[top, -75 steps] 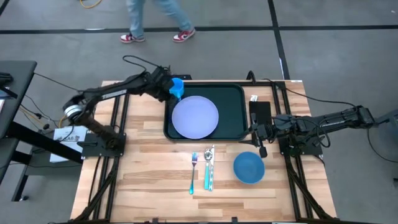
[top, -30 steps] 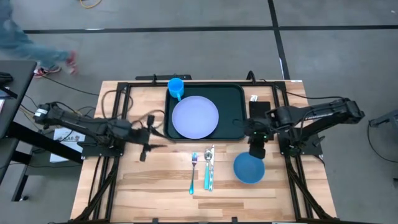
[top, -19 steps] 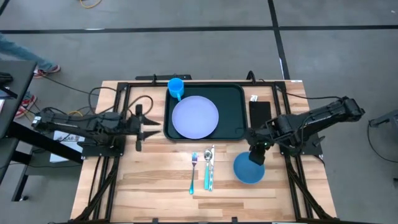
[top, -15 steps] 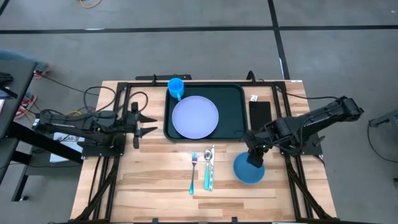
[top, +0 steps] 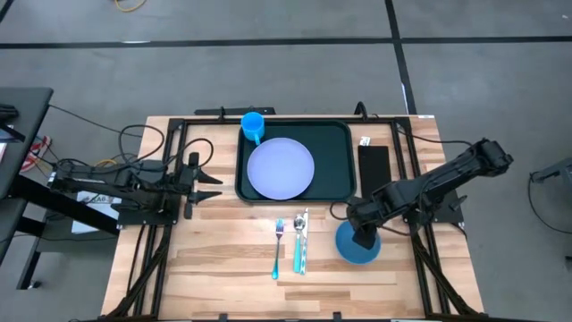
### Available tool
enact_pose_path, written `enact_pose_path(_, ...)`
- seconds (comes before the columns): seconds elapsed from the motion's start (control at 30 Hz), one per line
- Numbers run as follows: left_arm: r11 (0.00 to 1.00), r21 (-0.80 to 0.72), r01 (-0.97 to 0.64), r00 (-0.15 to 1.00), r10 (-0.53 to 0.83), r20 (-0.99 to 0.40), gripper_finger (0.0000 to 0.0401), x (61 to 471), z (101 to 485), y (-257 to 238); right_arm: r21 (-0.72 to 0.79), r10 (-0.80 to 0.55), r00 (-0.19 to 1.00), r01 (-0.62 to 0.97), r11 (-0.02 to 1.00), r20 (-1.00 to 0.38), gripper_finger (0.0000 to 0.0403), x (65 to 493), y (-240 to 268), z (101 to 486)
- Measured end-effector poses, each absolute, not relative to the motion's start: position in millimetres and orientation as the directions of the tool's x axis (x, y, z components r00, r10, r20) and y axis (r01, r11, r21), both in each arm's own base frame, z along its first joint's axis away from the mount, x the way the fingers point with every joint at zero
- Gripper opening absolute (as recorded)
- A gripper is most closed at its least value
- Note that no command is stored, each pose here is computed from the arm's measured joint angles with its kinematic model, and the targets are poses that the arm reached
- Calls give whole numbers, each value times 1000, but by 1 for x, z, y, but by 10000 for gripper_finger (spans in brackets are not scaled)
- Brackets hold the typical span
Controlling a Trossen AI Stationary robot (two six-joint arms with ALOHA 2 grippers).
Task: Set up tray
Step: Put the blue bowl on the violet plate
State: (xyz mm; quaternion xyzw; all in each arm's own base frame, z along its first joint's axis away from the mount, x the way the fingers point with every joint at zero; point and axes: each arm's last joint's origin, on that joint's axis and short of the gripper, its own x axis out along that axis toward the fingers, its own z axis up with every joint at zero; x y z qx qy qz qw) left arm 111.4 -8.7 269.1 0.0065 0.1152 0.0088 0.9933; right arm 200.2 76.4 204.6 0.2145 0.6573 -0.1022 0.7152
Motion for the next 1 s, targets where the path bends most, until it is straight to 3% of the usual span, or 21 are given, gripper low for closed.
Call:
enact_pose_path(0.5, 1000, 12, -17, 971, 19, -237, 133, 111, 268, -9, 134, 95, 112, 427, 894, -989, 107, 202, 76, 201)
enact_pose_path(1.0, 1000, -7, -22, 971, 19, -238, 133, 111, 268, -9, 78, 97, -25, 413, 907, -995, 107, 213, 81, 174)
